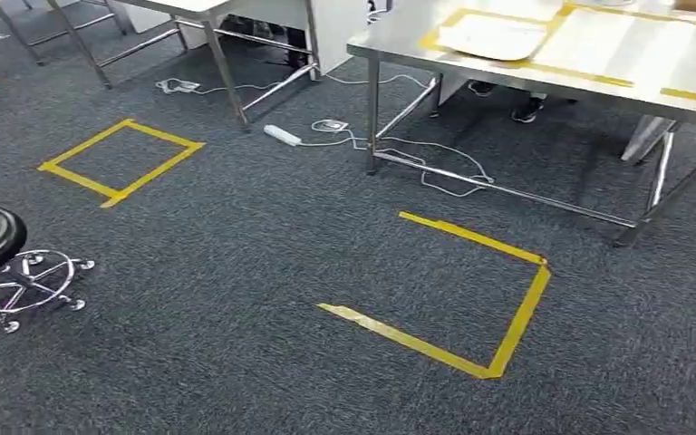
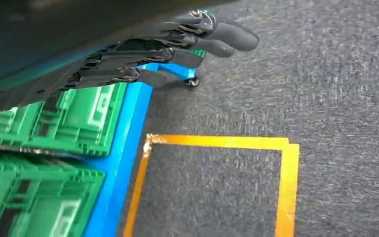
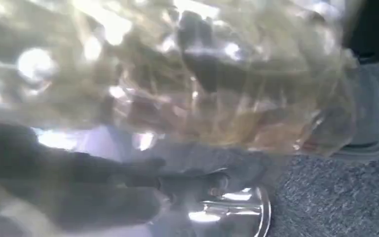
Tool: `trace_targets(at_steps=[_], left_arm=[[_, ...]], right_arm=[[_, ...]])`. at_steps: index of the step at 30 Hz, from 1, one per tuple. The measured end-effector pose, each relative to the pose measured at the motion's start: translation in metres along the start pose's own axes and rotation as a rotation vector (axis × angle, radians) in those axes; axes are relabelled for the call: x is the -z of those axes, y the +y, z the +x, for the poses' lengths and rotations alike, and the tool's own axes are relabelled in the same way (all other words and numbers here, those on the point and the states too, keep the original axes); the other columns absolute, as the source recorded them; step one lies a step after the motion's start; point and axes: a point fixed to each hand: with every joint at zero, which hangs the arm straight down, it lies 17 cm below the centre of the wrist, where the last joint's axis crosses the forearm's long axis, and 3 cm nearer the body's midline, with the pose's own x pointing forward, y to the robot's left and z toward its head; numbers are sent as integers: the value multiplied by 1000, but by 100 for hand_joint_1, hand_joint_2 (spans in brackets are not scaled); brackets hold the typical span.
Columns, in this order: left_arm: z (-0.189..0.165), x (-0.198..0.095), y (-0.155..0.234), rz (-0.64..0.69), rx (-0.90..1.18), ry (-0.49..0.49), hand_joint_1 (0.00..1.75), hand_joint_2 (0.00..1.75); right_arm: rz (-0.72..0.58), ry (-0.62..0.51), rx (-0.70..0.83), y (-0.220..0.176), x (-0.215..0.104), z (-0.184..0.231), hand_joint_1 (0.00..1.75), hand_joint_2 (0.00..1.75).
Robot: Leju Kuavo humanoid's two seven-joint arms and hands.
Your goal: Take the parts from the cabinet and place them on the table.
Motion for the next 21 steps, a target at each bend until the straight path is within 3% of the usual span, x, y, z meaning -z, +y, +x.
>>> trace_targets(at_steps=[21], left_arm=[[18, 17, -27, -64, -40, -42, 0, 0]], right_arm=[[-23, 26, 43, -33, -2, -13, 0, 0]])
